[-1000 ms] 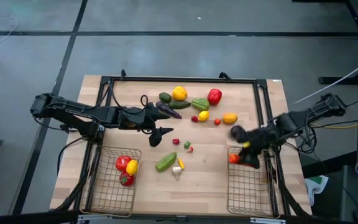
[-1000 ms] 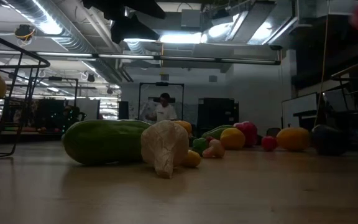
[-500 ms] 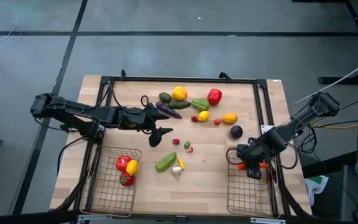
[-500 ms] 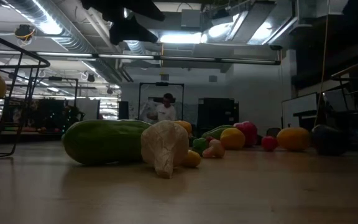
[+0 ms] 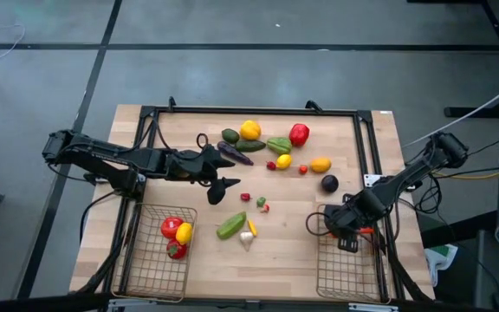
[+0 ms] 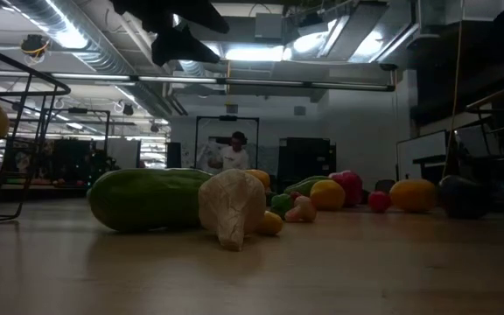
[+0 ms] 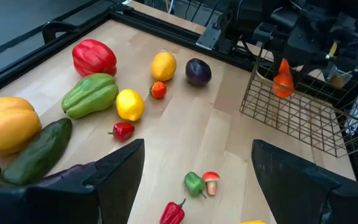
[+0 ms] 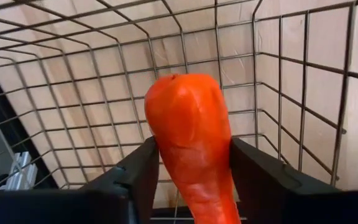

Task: Sort produce into baskets
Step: Put the orange carrot into the right wire basket, then put the white garlic into the right wire basket

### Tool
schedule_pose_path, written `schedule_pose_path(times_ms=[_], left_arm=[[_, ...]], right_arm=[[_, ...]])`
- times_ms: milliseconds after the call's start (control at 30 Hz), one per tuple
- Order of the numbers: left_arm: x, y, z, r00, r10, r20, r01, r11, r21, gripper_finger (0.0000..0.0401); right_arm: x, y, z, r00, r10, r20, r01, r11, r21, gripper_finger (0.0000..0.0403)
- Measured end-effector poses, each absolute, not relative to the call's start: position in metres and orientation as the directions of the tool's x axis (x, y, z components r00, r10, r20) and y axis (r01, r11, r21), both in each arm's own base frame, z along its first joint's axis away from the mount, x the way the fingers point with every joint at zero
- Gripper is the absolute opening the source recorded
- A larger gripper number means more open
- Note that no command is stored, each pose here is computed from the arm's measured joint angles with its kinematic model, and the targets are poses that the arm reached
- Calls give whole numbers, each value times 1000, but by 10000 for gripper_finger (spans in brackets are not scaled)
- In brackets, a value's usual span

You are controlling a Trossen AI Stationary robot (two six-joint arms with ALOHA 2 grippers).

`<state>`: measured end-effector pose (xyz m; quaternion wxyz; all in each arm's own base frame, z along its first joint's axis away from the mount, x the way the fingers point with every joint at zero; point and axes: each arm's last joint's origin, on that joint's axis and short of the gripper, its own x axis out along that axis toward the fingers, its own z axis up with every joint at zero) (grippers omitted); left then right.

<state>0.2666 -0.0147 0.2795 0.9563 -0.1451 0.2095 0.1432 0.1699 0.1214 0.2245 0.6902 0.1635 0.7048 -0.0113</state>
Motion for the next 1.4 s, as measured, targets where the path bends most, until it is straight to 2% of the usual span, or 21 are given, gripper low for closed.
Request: schedule_pose_path(times_ms=[200,400,633,900,1233,1400], left_arm=[[267,-15,280,871,213,-442,-335,917,-217,292],[267,-15,280,871,213,-442,-335,917,-218,292],[267,-15,280,871,213,-442,-335,917,-218,292],[267,-15,280,872,213,-442,-334,917,-218,292],[267,-15,280,872,213,-441,-334,917,-218,292],[267,-15,280,872,213,-441,-334,917,-218,292]], right_arm=[[171,122,223,-2,209,-978,248,948,202,268],[170,124,223,-44,268,-962,258,934,248,303],[171,131,226,-113,448,-887,258,875,409,307],[187,148,237,-68,707,-704,159,704,692,308],[196,158,248,-56,825,-562,268,555,788,308],[207,165,260,26,887,-462,183,450,874,308]])
